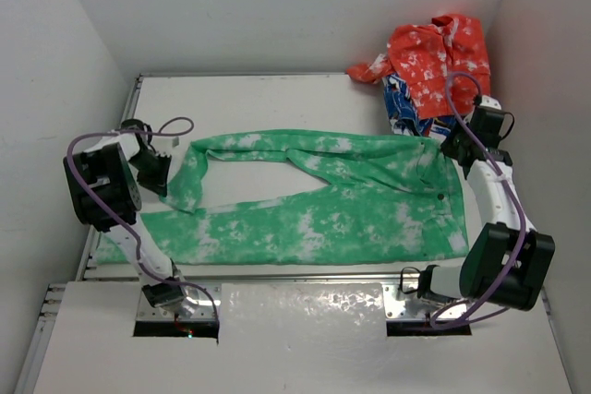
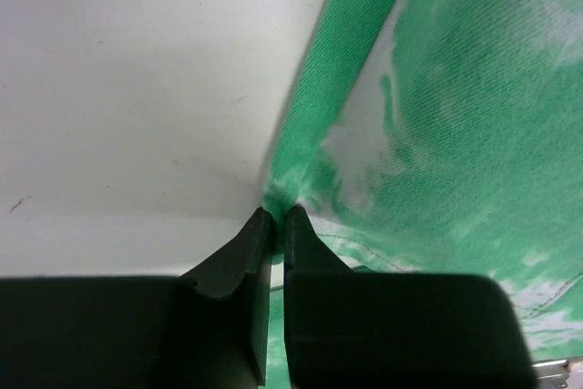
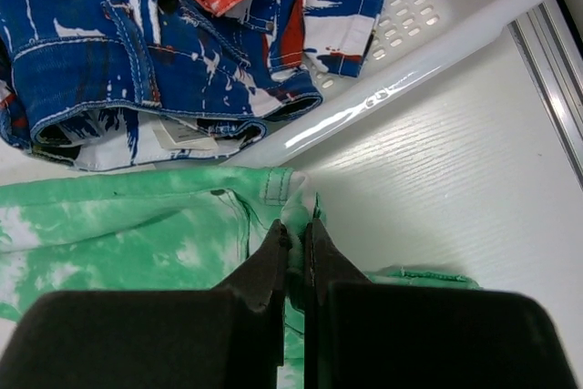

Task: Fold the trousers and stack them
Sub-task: Fold the trousers

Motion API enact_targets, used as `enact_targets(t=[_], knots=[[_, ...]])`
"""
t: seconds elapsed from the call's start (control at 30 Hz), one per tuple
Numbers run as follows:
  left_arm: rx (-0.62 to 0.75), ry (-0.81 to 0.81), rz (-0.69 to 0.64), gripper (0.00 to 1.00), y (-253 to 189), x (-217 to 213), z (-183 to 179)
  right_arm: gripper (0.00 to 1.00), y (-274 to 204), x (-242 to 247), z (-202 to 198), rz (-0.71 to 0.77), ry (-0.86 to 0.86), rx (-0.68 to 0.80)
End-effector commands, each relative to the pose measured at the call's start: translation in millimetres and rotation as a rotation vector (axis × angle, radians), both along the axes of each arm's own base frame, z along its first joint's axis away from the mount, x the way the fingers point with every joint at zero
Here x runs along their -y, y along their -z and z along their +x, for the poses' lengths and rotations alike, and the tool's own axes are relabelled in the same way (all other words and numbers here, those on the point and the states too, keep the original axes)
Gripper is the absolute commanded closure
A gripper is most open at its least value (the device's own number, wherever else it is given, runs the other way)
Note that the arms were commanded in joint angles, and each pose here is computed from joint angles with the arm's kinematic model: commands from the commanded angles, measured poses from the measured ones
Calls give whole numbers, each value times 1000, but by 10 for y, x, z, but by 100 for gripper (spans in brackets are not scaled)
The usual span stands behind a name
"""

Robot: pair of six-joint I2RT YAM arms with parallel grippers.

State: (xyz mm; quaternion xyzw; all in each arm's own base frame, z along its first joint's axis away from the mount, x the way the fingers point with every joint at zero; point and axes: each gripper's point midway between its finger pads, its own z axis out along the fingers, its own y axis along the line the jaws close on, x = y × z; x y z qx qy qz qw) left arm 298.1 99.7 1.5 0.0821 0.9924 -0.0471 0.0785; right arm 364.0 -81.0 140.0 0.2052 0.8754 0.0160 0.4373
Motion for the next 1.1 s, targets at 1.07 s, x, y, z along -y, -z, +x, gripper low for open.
enact_targets(t=[1.07], knots=[[647,-89,523,100,-1756,-1732,-56,100,-158,548,-616,142,476,204]])
